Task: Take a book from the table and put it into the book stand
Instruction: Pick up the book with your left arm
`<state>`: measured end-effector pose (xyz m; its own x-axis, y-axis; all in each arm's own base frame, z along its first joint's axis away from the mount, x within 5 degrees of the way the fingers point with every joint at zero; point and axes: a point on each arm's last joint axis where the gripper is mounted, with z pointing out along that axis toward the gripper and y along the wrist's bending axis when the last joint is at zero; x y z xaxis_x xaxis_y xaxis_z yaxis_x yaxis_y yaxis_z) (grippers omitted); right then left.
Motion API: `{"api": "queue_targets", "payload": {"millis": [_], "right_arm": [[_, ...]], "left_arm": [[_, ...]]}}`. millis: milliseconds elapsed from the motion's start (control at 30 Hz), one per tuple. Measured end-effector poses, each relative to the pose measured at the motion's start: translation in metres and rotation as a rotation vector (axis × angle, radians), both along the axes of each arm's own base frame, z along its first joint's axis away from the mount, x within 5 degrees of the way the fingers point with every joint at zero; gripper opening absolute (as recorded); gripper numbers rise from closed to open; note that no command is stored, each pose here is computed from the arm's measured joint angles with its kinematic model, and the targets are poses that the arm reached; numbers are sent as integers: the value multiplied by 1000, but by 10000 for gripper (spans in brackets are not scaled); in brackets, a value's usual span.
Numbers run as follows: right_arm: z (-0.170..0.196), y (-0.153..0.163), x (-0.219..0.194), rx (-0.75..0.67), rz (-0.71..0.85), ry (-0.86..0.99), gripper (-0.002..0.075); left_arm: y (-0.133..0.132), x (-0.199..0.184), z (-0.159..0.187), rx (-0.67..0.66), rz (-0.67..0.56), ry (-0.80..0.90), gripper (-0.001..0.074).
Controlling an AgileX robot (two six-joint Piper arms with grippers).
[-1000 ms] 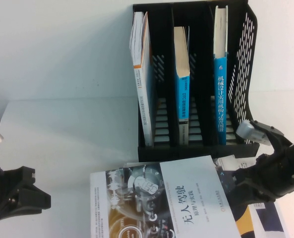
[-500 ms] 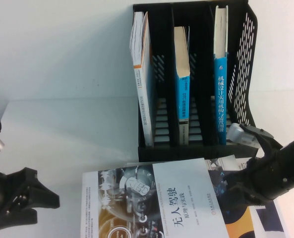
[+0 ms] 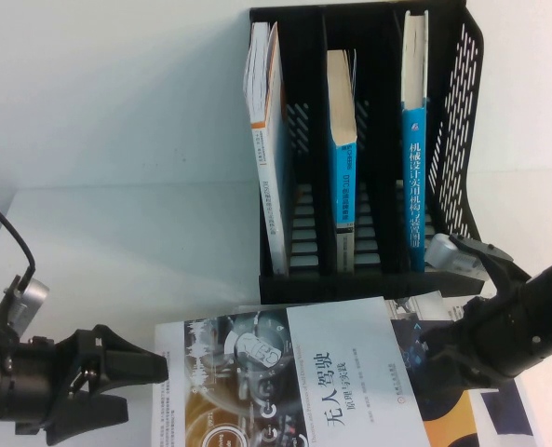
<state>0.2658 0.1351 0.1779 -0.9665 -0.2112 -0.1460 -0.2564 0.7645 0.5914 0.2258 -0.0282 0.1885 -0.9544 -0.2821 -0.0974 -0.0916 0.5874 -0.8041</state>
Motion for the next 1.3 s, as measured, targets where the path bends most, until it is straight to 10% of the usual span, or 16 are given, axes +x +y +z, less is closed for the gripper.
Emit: {"api": "queue_targets", "payload": {"millis": [633,700,800,900,1300], "right_arm": [[0,0,0,0,5,2,-3],[0,0,0,0,5,2,-3],[0,0,0,0,7,1,-3],[0,0,0,0,7,1,-3],[1,-1,-1,-20,25,-18,-3]], "left_arm": [[-29,23,-67,-274,-45,139,690],[-33,22,-68,-275,-60,134,613],[-33,23,-65,-300,-74,104,245],[-31,23,-63,-327,-77,91,99],[-29,18,-36,-250,-106,16,102]]}}
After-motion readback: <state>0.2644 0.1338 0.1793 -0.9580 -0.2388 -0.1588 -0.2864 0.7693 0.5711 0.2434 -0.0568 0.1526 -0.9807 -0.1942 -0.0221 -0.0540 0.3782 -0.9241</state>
